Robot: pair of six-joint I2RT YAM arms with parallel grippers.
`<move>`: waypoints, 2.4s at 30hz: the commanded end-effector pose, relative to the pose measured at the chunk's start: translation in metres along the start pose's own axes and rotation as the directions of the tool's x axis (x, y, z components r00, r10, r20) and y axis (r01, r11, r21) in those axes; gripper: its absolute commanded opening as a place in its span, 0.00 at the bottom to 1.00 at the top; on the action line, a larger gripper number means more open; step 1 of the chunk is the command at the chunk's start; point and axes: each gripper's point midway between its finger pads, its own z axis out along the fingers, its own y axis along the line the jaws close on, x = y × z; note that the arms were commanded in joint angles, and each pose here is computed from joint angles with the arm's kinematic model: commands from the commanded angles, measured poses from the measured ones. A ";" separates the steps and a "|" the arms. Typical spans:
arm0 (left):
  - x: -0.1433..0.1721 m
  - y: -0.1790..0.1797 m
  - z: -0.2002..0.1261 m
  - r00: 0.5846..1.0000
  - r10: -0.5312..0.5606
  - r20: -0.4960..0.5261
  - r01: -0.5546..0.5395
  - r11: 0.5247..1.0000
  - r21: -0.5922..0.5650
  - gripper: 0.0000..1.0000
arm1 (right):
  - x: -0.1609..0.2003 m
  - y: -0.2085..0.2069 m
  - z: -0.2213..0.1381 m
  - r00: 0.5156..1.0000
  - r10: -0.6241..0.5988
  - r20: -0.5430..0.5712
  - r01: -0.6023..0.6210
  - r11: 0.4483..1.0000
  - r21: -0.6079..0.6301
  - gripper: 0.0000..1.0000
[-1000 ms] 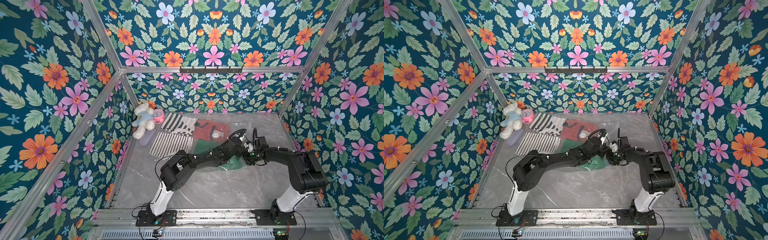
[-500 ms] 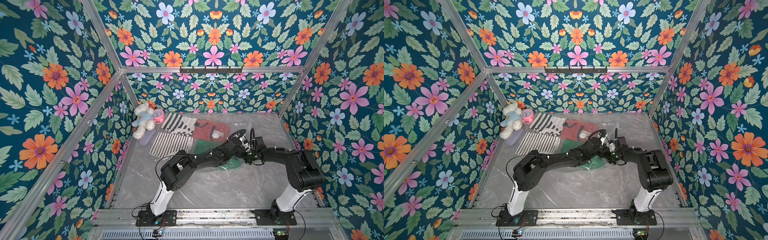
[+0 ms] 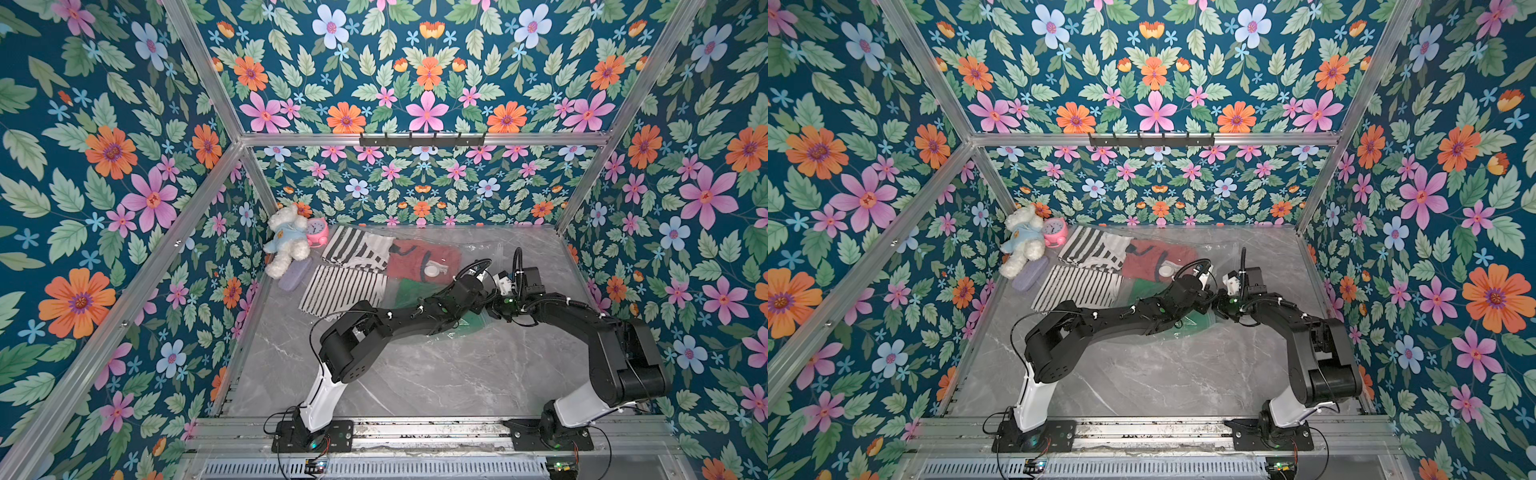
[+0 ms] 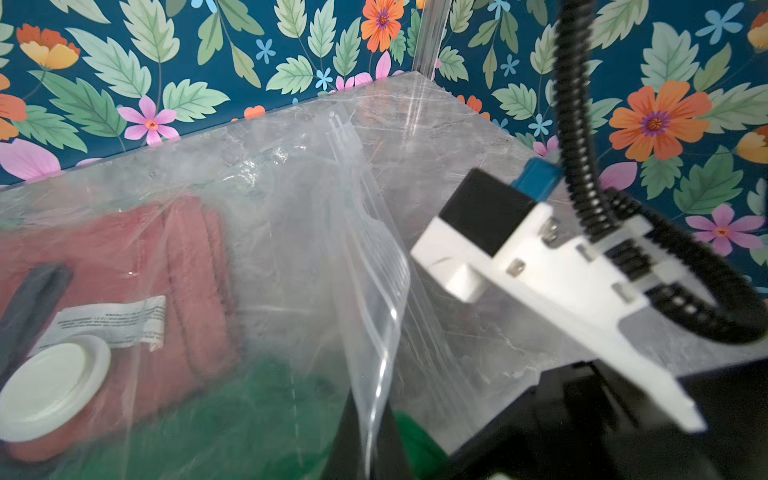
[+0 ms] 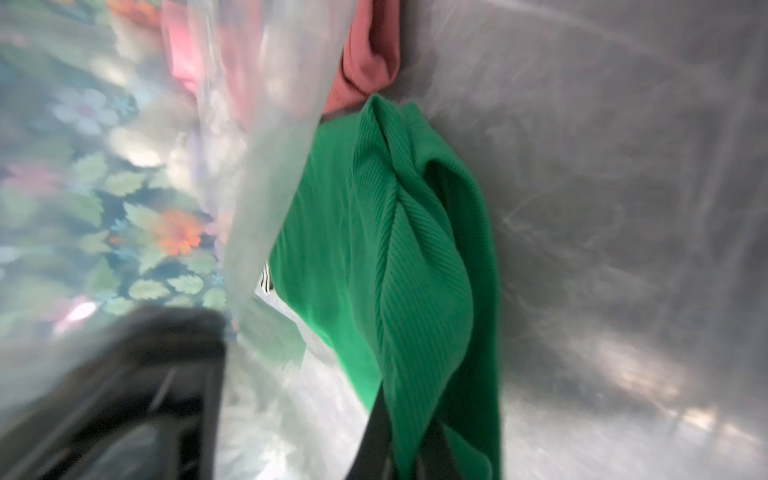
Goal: Take the tank top out of the vacuum bag
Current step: Take out the tank top from the vacuum bag.
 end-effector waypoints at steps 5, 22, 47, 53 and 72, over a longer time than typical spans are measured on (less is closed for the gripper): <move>-0.007 0.004 -0.001 1.000 0.007 0.020 -0.007 1.000 -0.027 0.00 | 0.003 -0.022 -0.007 0.999 0.054 0.000 -0.054 0.997 0.057 0.00; 0.001 0.011 -0.001 1.000 0.017 0.010 -0.017 0.998 -0.057 0.00 | -0.042 -0.067 -0.052 0.975 0.109 0.194 -0.155 0.958 0.242 0.00; -0.005 0.022 -0.012 0.999 0.005 0.035 -0.001 0.994 -0.107 0.00 | -0.112 -0.128 -0.180 0.867 -0.027 0.497 -0.342 0.693 0.635 0.00; -0.004 0.026 -0.013 0.999 0.007 0.035 -0.002 0.991 -0.131 0.00 | -0.125 -0.133 -0.199 0.848 -0.067 0.525 -0.372 0.632 0.680 0.00; -0.010 0.030 -0.016 0.998 0.007 0.056 0.002 0.988 -0.155 0.00 | -0.154 -0.136 -0.218 0.855 -0.109 0.507 -0.362 0.576 0.733 0.33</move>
